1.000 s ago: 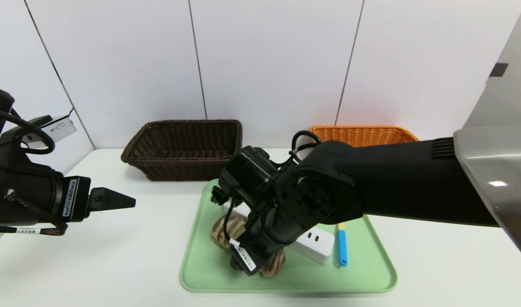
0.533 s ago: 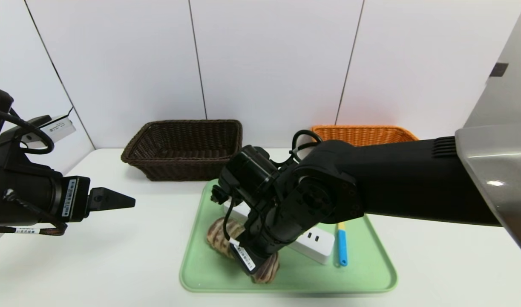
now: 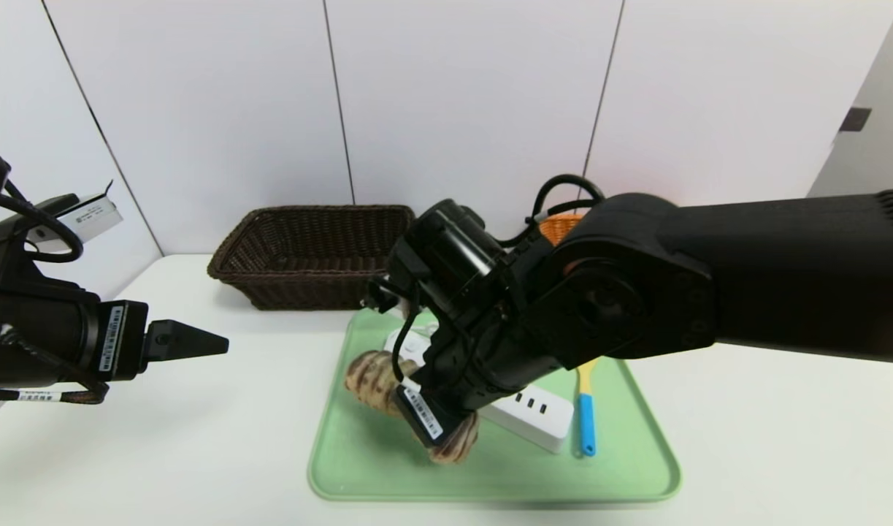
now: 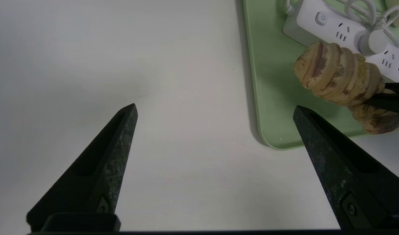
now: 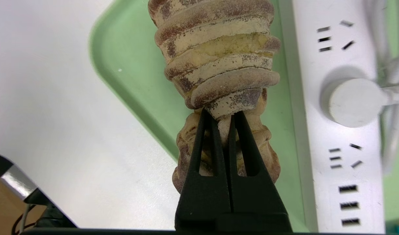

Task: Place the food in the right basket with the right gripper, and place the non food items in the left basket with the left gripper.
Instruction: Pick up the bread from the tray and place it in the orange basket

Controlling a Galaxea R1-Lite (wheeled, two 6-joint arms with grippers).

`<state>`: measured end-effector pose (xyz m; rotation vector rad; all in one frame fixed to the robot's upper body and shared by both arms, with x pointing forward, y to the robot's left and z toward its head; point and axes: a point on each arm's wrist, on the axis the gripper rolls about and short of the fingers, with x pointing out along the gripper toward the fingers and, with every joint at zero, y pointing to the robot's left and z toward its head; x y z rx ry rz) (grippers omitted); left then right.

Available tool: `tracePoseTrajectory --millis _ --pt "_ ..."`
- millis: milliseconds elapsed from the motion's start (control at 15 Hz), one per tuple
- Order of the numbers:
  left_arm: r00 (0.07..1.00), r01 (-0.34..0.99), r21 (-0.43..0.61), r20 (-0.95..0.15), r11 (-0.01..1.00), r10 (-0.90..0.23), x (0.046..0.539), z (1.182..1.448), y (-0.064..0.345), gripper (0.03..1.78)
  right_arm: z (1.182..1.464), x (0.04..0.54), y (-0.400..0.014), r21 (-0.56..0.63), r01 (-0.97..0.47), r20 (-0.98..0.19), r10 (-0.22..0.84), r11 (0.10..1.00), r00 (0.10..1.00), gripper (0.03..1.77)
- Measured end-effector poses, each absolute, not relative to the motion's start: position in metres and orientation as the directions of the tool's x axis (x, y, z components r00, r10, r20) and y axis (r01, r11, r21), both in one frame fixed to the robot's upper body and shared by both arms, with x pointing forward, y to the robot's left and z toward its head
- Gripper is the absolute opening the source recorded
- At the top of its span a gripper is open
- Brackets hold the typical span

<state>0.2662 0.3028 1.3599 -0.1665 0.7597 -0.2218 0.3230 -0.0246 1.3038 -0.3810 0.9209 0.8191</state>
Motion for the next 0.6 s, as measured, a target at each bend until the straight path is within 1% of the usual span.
tracePoseTrajectory --millis 133,267,600 --pt "0.706 0.14 -0.229 -0.66 0.963 -0.259 0.265 1.361 0.303 1.69 1.324 0.32 -0.035 0.051 -0.753 -0.79 0.487 0.656 0.372 0.06" --pt "0.707 0.139 -0.229 -0.658 0.963 -0.259 0.264 1.361 0.303 1.69 1.346 0.32 -0.052 0.07 -0.713 -0.749 0.509 0.698 0.424 0.06" --pt "0.704 0.137 -0.23 -0.661 0.963 -0.258 0.263 1.359 0.303 1.69 1.388 0.342 -0.109 0.054 -0.573 -0.642 0.468 0.818 0.608 0.06"
